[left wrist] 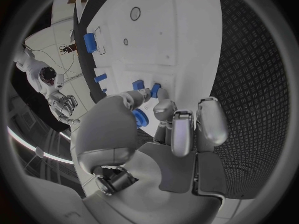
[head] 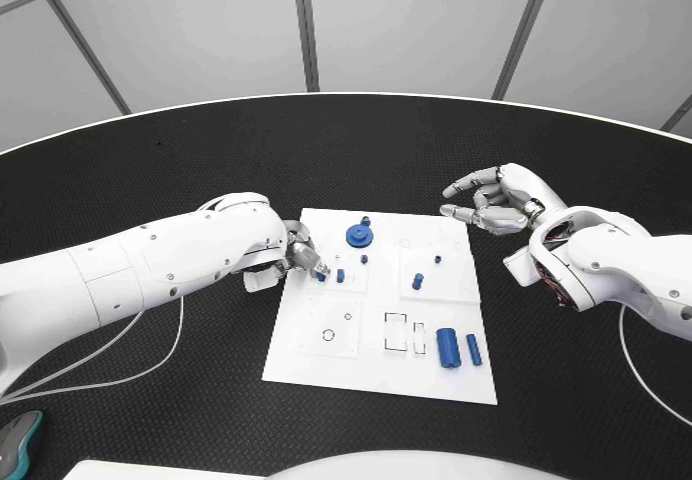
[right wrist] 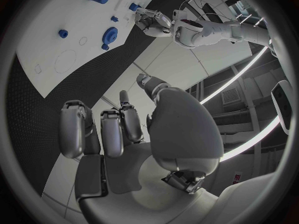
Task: Assemble the parts on the task board
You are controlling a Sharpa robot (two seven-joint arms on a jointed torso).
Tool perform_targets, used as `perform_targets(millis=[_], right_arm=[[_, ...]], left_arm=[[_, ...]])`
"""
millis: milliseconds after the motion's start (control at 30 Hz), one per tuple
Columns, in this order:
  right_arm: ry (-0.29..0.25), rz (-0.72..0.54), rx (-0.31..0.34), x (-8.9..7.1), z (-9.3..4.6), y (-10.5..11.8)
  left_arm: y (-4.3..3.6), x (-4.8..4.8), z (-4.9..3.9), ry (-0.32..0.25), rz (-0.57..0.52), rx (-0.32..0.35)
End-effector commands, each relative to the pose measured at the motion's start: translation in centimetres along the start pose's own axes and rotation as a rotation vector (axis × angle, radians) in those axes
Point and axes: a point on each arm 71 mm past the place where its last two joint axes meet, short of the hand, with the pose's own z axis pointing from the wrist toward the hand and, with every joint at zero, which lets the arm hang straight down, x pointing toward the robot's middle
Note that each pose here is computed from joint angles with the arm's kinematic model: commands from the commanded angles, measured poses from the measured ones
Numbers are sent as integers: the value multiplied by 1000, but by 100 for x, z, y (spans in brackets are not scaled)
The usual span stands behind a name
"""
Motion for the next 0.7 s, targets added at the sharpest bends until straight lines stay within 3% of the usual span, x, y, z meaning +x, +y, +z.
perform_targets(millis=[33,700], right_arm=[[-1,0,0,-1,0,0],[-3,-1,1,-6,2,-5]], left_arm=[[7,-5,2,-2,-2,-3],[48,-23,7,-6,-22,-12]])
